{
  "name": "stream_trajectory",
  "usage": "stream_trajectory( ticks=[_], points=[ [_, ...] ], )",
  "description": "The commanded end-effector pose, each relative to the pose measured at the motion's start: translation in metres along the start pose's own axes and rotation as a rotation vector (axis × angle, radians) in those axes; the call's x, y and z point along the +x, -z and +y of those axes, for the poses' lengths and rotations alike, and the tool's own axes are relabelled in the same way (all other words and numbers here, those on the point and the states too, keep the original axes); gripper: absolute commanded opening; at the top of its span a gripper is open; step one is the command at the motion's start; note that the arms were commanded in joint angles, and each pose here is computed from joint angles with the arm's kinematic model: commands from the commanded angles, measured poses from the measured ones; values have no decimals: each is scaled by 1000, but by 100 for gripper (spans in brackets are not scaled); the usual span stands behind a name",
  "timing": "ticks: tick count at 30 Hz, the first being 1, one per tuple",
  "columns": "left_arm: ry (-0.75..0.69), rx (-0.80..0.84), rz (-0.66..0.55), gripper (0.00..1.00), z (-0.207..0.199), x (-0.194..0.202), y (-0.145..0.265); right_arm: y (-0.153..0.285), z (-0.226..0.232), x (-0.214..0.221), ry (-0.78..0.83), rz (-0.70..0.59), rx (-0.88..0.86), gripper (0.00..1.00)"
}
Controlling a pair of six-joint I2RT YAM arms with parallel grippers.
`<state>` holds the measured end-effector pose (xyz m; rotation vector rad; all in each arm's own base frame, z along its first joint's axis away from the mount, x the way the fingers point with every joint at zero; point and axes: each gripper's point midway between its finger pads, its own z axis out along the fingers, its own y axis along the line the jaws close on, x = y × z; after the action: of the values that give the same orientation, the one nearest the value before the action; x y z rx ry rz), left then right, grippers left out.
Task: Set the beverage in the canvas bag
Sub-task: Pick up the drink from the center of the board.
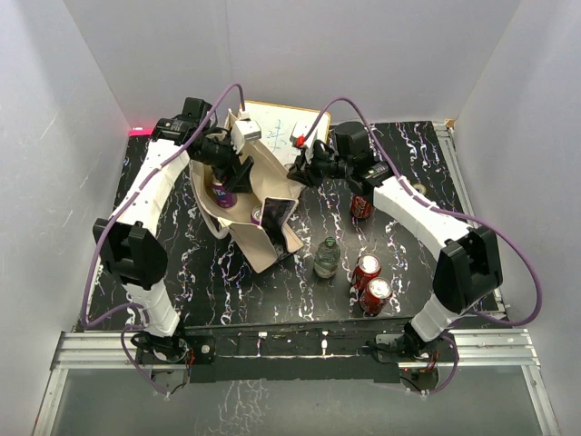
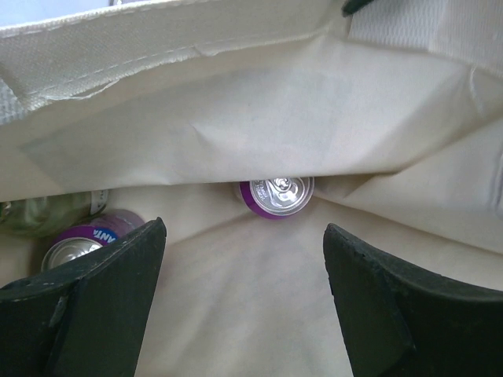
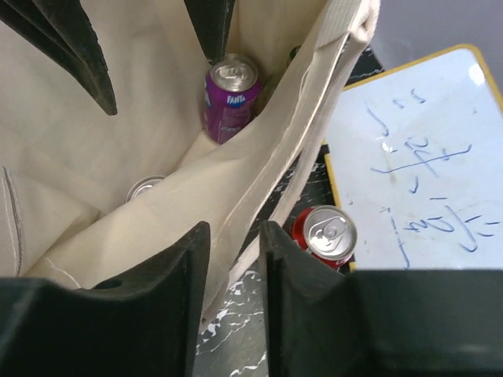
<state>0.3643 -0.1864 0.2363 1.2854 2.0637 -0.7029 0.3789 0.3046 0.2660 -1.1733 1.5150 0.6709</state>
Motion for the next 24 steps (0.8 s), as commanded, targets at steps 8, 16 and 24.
stream_trajectory(
  ticks=[8,16,24],
  points=[
    [18,-133,-220,82,-11,-71,53,45,-24,-88,-64,-125,203,78],
    [103,-286,-317,90,13,-108,78,103,-81,-59,-196,-20,571,84],
    [140,-537,-338,97,55,-121,105,162,-124,55,-381,260,842,88]
  ],
)
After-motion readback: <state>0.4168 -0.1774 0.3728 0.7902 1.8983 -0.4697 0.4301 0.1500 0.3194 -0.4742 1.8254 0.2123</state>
